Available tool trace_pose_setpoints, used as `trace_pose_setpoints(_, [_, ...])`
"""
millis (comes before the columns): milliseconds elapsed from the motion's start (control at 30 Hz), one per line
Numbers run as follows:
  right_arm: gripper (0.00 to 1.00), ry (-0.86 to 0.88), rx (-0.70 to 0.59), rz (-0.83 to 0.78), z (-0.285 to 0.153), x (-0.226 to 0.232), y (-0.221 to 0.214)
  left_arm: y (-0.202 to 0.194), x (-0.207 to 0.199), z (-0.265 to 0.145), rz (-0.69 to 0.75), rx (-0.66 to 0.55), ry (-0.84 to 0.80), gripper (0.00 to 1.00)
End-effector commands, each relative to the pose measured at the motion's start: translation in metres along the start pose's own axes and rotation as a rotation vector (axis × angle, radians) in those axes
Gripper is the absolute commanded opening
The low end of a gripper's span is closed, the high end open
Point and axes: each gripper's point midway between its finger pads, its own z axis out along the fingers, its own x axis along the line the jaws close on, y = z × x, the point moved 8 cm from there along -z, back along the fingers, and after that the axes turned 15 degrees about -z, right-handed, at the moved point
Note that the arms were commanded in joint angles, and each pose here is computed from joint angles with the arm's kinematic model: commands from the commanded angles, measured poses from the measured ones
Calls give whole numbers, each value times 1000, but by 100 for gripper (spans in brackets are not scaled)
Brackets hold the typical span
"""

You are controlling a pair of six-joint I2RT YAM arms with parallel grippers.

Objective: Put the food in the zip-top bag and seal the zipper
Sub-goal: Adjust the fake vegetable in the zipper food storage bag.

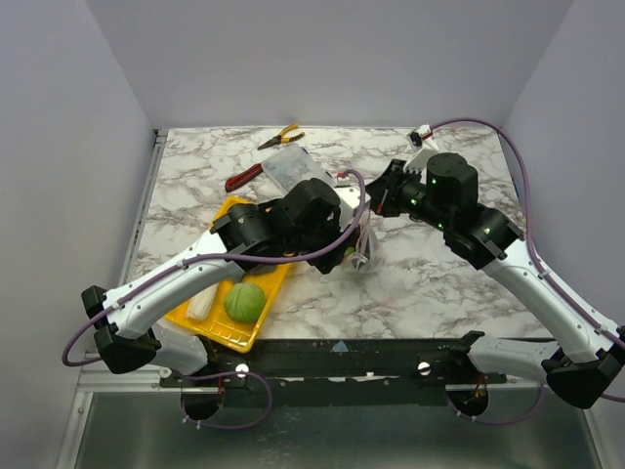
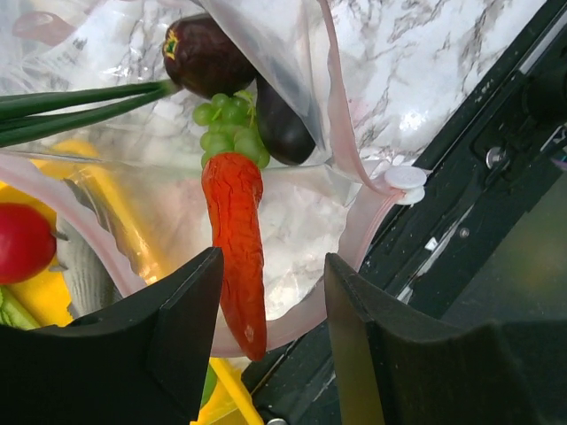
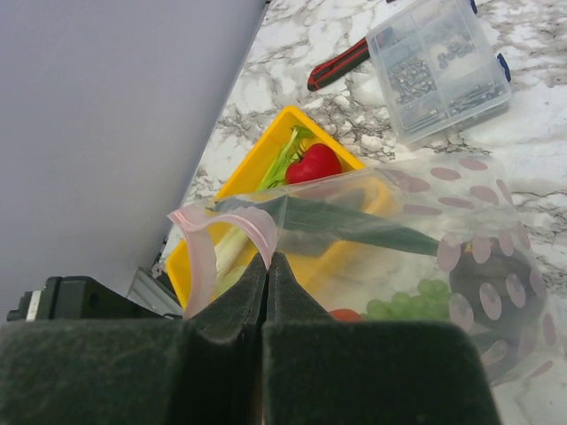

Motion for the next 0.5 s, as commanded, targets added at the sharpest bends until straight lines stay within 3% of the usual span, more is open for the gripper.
trace_pose_setpoints(0, [1, 39, -28, -5, -1, 5, 6, -13, 4, -1, 40, 88, 43, 51])
trace_pose_setpoints(333, [1, 44, -24, 0, 2, 6, 5, -29, 9, -1, 94, 208, 69, 52])
trace_pose_setpoints(467, [1, 51, -23, 0, 3, 7, 5, -32, 11, 1, 111, 223, 87, 47])
